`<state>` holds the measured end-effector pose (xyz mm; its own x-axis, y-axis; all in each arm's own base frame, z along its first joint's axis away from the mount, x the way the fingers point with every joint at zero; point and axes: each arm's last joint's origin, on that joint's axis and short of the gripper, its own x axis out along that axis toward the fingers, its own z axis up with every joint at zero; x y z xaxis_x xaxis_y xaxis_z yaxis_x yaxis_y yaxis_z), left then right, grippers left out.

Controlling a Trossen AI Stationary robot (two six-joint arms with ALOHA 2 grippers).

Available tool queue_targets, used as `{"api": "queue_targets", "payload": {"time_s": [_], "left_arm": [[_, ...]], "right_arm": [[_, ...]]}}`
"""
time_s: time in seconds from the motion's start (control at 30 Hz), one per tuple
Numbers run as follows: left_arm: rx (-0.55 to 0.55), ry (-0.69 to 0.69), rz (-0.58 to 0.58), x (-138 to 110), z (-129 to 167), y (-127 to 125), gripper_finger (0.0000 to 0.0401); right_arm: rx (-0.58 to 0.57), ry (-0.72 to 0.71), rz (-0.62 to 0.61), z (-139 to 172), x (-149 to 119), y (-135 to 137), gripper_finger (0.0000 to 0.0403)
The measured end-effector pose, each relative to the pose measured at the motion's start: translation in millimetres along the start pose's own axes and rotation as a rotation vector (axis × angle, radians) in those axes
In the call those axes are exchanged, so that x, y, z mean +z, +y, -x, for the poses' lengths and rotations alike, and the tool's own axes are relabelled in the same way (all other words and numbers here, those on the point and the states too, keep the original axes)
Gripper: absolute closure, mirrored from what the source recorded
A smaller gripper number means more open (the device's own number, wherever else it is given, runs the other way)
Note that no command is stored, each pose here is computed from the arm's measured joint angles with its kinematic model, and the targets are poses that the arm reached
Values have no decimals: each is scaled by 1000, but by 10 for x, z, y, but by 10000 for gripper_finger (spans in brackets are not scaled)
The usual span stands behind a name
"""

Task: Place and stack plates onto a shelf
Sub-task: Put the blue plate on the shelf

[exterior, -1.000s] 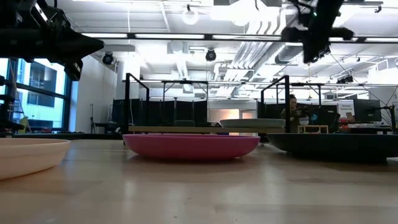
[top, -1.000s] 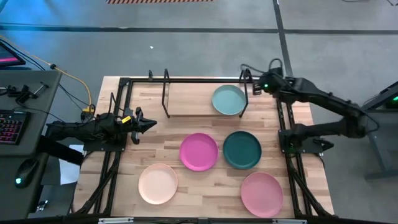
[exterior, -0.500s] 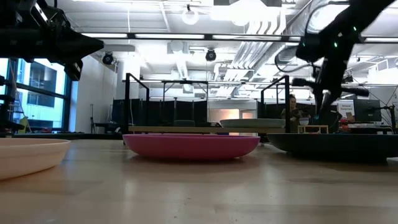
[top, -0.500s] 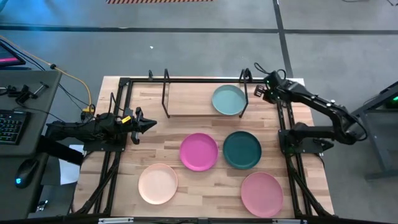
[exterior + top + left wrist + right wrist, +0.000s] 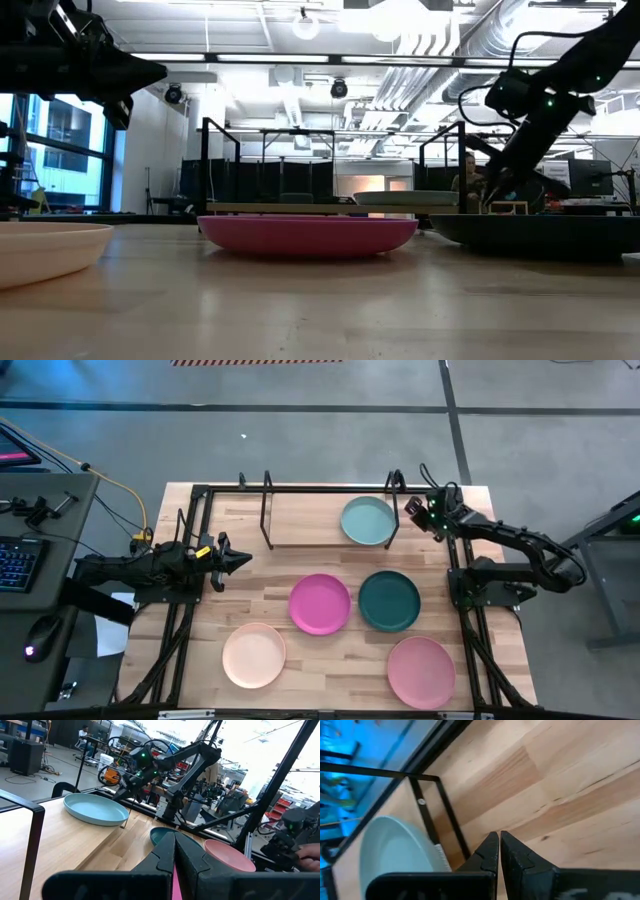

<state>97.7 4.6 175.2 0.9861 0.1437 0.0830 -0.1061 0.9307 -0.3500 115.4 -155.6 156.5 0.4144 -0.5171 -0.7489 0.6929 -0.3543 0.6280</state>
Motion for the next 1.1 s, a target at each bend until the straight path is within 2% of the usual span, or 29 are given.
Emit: {"api": "queue_targets", "payload": {"time_s": [0.23, 0.4, 0.63, 1.1], "left_arm": [[0, 0, 0, 0, 0, 0, 400], [0, 0, 0, 0, 0, 0, 400], [0, 0, 0, 0, 0, 0, 400], [0, 0, 0, 0, 0, 0, 400]], "right_arm": [[54, 22, -4, -9, -99, 62, 403], [40, 36, -16, -63, -145, 66, 403], [130, 46, -47, -235, -167, 167, 403], [153, 108, -54, -286, -234, 193, 403]]}}
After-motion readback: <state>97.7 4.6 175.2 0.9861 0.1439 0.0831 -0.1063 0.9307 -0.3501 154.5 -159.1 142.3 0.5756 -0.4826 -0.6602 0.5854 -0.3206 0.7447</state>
